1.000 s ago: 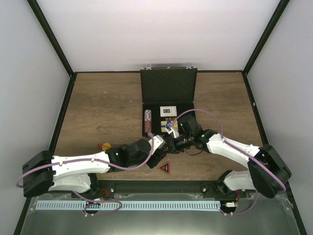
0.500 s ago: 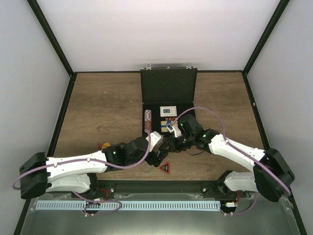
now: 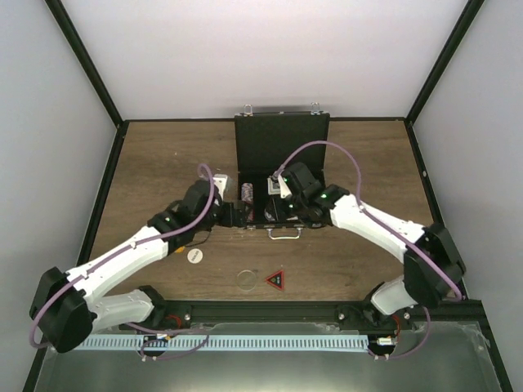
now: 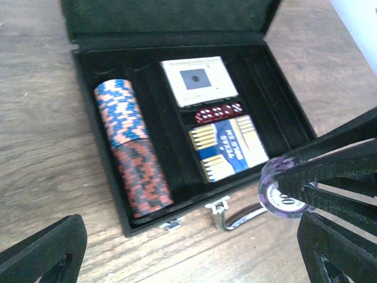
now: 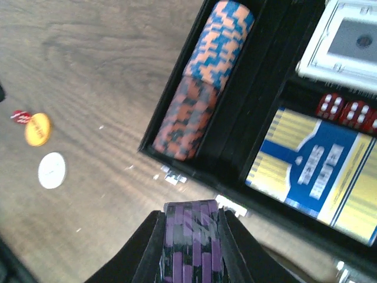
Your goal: Pack up texas hold em set
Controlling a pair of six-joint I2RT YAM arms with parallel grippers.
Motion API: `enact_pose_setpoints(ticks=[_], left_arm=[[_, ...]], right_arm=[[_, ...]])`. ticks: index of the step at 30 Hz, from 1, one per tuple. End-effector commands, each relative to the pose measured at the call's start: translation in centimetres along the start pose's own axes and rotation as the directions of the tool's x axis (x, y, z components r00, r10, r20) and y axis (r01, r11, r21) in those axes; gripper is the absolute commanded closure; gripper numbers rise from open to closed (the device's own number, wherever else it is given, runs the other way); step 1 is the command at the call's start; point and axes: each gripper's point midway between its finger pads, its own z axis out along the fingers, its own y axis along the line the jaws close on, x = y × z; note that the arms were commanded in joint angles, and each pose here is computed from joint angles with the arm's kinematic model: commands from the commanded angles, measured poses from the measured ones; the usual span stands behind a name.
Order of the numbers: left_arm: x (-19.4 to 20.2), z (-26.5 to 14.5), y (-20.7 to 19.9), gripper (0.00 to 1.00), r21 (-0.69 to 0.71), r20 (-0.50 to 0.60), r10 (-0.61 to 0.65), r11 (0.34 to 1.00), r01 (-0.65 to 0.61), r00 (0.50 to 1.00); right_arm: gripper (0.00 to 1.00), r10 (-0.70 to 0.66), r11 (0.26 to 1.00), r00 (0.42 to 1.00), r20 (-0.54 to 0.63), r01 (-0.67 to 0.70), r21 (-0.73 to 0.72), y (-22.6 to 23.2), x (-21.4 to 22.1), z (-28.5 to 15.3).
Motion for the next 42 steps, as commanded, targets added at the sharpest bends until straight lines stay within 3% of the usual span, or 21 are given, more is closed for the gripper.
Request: enact_pose_setpoints(ticks=[1,10,25,30,42], left_arm=[[0.4,1.0,2.6,0.0,-0.003,-0.074,-0.126,0.992,0.126,0.989],[-0.1,4.1,7.3,0.02,0.0,-0.1,-0.239,0.971,0.24,0.966],[-0.4,10.0,9.5,0.37,0.076,-0.17,-0.182,0.977,0.197,0.968],[-0.2,11.6,10.1,0.46,0.069,-0.187,-0.174,0.98,0.189,0.967],[0.8,14.4,10.7,0.71,0.094,-0.218,-0.147,0.981,0.17,0.965]], right_arm=[[0.99,-0.187,0.979,0.975,0.121,0.175,0.102,-0.2,-5.4,1.1],[0.98,-0.397,0.909,0.909,0.13,0.37,0.191,-0.5,-11.5,6.3],[0.98,-0.595,0.775,0.803,-0.006,0.576,0.26,-4.4,-14.9,12.6],[0.98,-0.634,0.756,0.773,-0.015,0.624,0.197,-4.2,-14.8,13.8],[0.98,-0.621,0.783,0.781,-0.063,0.622,-0.011,-3.2,-11.0,16.4]])
